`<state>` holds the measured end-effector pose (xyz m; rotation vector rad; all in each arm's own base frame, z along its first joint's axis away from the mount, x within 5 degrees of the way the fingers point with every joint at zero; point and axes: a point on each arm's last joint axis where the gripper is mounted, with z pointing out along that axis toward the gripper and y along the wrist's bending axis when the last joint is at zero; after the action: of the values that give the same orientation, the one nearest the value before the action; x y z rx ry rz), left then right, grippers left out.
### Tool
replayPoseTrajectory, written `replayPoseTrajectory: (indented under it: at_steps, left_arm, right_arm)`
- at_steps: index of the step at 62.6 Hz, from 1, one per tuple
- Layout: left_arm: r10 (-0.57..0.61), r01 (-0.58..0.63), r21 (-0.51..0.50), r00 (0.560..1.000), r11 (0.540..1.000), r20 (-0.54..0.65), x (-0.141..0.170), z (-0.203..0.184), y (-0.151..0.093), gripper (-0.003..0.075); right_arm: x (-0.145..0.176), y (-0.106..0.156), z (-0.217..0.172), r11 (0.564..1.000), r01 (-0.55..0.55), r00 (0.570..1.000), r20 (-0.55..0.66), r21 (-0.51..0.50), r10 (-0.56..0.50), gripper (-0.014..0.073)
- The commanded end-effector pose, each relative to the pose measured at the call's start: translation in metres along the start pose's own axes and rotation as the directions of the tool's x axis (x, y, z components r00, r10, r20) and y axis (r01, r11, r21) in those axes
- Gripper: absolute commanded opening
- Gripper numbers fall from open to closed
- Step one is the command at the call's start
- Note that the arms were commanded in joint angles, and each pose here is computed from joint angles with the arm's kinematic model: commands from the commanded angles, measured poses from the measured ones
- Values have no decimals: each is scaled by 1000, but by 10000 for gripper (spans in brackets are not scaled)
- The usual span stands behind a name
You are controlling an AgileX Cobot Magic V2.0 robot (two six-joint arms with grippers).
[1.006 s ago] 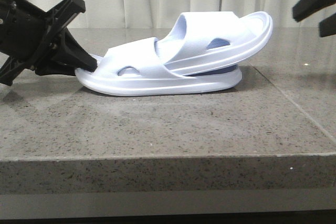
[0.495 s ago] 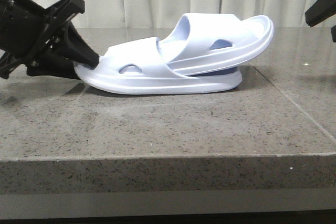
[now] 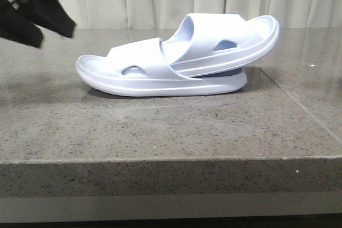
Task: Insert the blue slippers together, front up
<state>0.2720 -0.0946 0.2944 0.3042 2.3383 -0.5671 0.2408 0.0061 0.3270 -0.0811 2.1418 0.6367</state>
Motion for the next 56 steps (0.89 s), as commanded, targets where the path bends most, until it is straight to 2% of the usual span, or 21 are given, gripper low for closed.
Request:
replayPoseTrajectory:
  at_steps: [1,6,12,21,32,37,47,56]
  left_arm:
    - [82,-76,-103,995,992,55,-14,-42,-8,410]
    - [116,-105,-209,992,972,42,-10,-70,-7,410]
    - [142,-121,-353,989,928,35,-2,-105,-4,410]
    - [149,-100,-464,986,880,69,14,-149,-6,410]
    - [136,-33,-464,972,885,190,47,-185,-13,410]
    - [134,-21,-451,966,892,220,65,-192,-15,410]
    - [131,-4,-428,954,904,268,95,-200,-16,408]
    - [134,1,-417,947,909,292,109,-201,-15,408]
  right_arm:
    - [-6,23,-28,998,63,996,64,-14,-62,440]
    - [-1,33,-44,996,82,994,65,31,-83,436]
    - [7,46,-64,986,133,989,59,98,-139,436]
    - [21,58,-82,970,169,985,0,175,-171,436]
    - [41,54,-96,927,179,978,-160,330,-132,436]
    - [49,56,-102,924,182,973,-198,337,-120,436]
    - [63,58,-112,924,184,976,-171,334,-132,436]
    - [79,57,-117,923,185,980,-132,337,-148,436]
